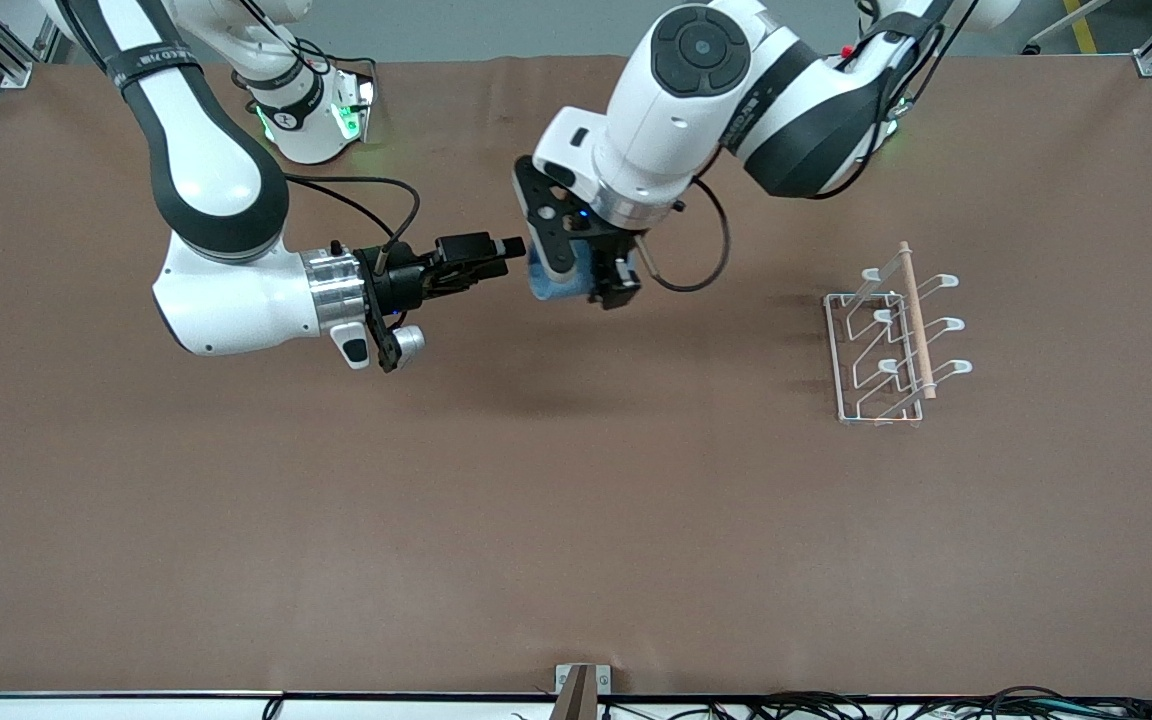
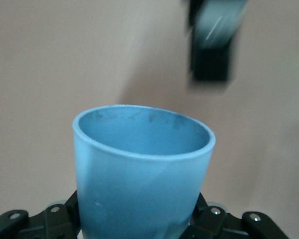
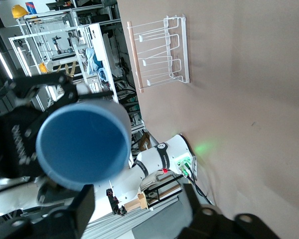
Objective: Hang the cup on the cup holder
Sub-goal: 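Open the right gripper and carry the cup toward the rack with the left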
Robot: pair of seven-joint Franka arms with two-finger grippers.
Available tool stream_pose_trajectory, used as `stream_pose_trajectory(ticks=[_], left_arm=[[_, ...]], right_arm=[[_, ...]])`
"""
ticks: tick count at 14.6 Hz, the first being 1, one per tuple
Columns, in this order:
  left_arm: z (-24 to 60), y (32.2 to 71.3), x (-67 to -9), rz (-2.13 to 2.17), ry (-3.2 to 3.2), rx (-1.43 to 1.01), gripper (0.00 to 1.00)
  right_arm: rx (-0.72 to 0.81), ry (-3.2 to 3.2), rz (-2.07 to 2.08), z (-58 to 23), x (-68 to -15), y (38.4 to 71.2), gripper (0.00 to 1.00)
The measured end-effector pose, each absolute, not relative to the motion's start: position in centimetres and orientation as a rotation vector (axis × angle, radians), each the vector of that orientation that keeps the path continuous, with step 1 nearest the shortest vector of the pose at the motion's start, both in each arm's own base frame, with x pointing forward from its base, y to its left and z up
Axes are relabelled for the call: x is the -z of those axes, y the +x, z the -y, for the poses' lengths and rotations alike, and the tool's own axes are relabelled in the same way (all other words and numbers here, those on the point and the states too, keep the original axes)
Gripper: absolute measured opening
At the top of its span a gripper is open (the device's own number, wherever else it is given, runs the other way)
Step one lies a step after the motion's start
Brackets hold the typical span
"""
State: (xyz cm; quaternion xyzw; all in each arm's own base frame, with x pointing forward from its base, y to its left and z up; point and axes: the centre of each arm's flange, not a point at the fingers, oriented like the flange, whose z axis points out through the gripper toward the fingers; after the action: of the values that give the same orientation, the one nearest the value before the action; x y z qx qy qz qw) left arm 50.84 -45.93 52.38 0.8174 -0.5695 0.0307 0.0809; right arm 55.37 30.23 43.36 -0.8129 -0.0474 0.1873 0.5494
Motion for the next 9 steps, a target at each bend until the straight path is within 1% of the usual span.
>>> stream_pose_trajectory(ticks=[1, 2, 4, 9], left_arm=[[44.5, 51.4, -52.1, 1.729, 2.488, -0.042, 0.78], [43.1, 52.0, -52.1, 1.751, 2.529, 0.000, 0.78], [40.3, 52.9, -52.2, 1.798, 2.608, 0.093, 0.78], [33.8, 54.4, -53.4, 2.095, 2.712, 0.367, 0.78]], right_arm=[[-0.436, -1.924, 0.112, -30.1, -43.6, 55.6, 0.95], [-0.426, -1.925, 0.109, -29.7, -43.8, 55.9, 1.00], [-0.393, -1.940, 0.077, -27.7, -43.8, 57.1, 1.00], [-0.286, -2.261, 0.065, -17.1, -41.6, 60.3, 1.00]])
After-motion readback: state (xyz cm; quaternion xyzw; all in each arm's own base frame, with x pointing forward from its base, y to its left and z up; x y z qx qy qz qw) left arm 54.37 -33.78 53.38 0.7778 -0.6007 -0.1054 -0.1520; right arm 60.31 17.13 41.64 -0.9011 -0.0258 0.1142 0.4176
